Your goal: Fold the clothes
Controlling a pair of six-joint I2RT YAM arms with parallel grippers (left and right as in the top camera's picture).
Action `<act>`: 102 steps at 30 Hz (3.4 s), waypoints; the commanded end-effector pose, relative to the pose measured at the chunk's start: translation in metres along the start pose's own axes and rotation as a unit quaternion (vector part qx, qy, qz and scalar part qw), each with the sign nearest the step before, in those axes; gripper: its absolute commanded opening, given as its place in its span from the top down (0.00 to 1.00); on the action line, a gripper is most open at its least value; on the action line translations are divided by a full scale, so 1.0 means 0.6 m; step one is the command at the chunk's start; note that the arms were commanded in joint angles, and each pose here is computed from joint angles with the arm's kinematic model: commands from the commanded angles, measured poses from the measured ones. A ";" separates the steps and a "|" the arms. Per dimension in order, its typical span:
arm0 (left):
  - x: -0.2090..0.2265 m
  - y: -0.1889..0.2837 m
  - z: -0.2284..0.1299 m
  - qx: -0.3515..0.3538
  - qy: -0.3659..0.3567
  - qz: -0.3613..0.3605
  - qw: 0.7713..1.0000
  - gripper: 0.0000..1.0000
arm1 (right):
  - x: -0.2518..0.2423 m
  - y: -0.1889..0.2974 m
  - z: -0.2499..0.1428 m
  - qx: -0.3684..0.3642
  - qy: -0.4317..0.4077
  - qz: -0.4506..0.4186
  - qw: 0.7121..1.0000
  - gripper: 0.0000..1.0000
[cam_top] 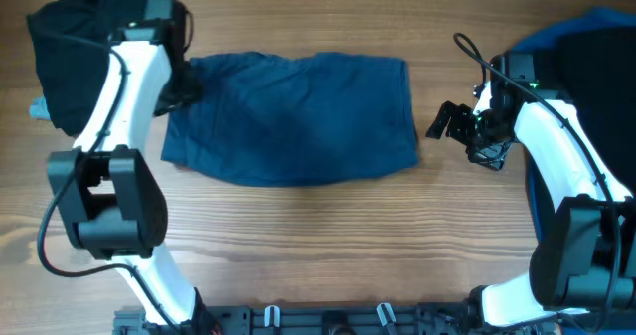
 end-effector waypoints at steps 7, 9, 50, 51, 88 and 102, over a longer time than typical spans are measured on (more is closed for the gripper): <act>0.008 -0.011 -0.027 0.057 -0.012 -0.081 0.995 0.12 | 0.005 0.009 -0.002 0.001 0.012 0.009 1.000 0.00; 0.002 -0.040 -0.042 0.071 -0.027 -0.084 0.994 0.09 | 0.005 0.009 -0.003 0.002 0.012 0.009 1.000 0.00; -0.126 -0.158 -0.055 0.033 -0.168 -0.396 0.902 0.96 | 0.004 0.009 -0.010 0.016 0.022 0.011 1.000 0.00; -0.114 -0.149 -0.049 0.027 -0.161 -0.384 0.909 0.96 | 0.004 0.009 -0.010 0.017 0.022 0.010 1.000 0.00; -0.134 0.259 -0.031 -0.114 -0.082 -0.096 0.985 0.96 | 0.053 -0.055 -0.018 0.024 0.060 0.012 0.998 0.00; -0.108 0.280 0.015 -0.175 -0.085 -0.108 0.975 0.96 | 0.053 -0.055 -0.017 0.023 0.048 0.013 0.999 0.00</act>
Point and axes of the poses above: each gripper's point midway between its finger pads, its own y axis back along the fingers, its own x axis along the line the jaws close on, z = x × y, the point moved 7 cm from there along y, back along the fingers, and after that the axes turned 14 degrees about -y, right-handed, at the moved point
